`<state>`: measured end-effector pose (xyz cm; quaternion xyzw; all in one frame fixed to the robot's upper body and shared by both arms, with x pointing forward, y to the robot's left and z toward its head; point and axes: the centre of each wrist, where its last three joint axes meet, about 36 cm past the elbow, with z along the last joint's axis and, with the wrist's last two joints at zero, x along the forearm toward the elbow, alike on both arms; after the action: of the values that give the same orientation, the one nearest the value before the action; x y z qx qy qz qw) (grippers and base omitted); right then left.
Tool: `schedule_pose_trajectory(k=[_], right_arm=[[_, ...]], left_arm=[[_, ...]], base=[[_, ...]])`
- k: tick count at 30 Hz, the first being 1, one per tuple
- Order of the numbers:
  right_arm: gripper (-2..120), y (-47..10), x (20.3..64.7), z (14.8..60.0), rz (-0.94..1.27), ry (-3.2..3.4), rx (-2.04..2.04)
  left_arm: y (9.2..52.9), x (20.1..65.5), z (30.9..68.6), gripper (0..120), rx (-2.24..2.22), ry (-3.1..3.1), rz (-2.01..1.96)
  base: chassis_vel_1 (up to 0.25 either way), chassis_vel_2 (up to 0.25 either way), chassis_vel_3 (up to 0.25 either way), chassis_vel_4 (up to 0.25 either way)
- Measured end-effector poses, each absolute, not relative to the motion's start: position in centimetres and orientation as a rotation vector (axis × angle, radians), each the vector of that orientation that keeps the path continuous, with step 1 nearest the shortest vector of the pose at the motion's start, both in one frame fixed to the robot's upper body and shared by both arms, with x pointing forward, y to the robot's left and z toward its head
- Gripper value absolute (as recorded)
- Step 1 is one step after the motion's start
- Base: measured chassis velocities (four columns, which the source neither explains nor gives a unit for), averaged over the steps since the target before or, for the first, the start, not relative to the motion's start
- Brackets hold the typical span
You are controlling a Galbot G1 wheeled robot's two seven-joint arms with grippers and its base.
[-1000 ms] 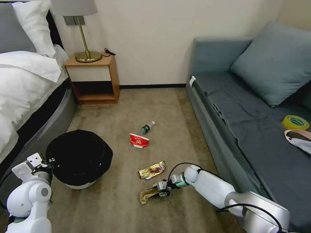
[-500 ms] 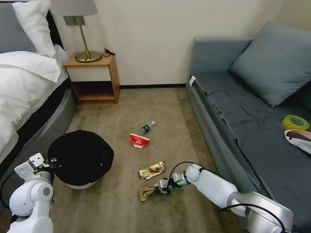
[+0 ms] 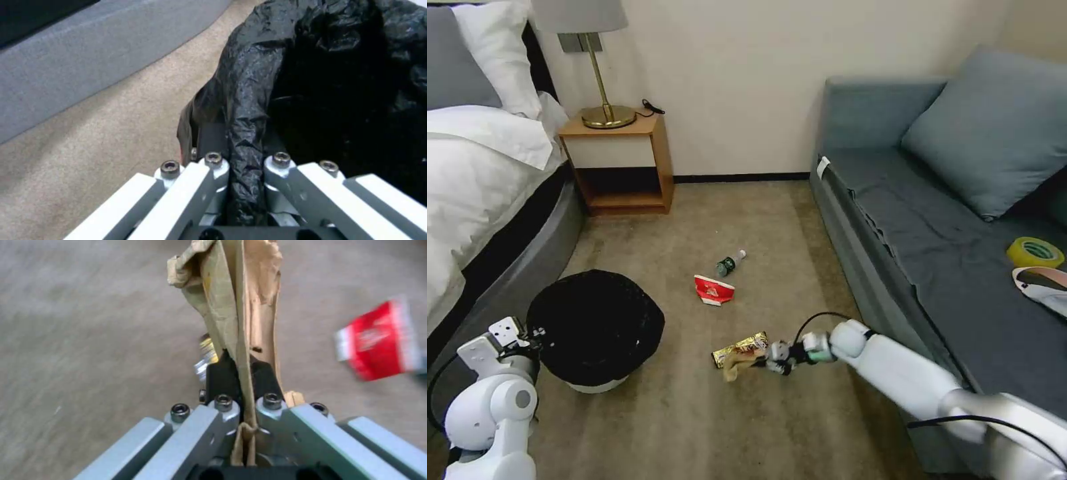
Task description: Pick up the trash bin, then pick up the garbage on the floor and place it into the trash bin.
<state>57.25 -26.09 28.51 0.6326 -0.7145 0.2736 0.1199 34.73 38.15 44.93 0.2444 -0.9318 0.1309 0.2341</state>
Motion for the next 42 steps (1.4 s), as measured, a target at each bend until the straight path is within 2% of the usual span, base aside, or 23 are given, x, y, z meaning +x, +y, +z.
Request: schedule_pose_trajectory(k=[5, 7, 17, 28, 34, 42], right_arm=[[0, -25.0, 57.4, 32.0, 0.701, -2.225, 1.841], [0, -22.7, 57.1, 35.1, 0.633, -2.319, 1.875], [0, -16.0, 55.2, 41.0, 0.503, -2.416, 1.989], [0, -10.3, 54.7, 42.9, 0.403, -2.483, 2.001], [0, -3.3, 52.6, 43.8, 0.272, -2.49, 2.049], [0, 2.1, 50.3, 43.3, 0.225, -2.454, 2.072]], left_arm=[[37.8, 34.5, 44.9, 4, 0.661, -2.558, 0.347], [37.6, 34.4, 45.0, 4, 0.656, -2.562, 0.341], [36.9, 33.7, 44.8, 4, 0.65, -2.555, 0.332], [36.5, 33.2, 45.4, 4, 0.642, -2.566, 0.331], [36.0, 32.8, 45.4, 4, 0.638, -2.563, 0.348], [35.6, 32.7, 45.5, 4, 0.637, -2.566, 0.364]], base=[[0.0, 0.0, 0.0, 0.0], [0.0, 0.0, 0.0, 0.0], [0.0, 0.0, 0.0, 0.0], [0.0, 0.0, 0.0, 0.0], [0.0, 0.0, 0.0, 0.0], [0.0, 0.0, 0.0, 0.0]])
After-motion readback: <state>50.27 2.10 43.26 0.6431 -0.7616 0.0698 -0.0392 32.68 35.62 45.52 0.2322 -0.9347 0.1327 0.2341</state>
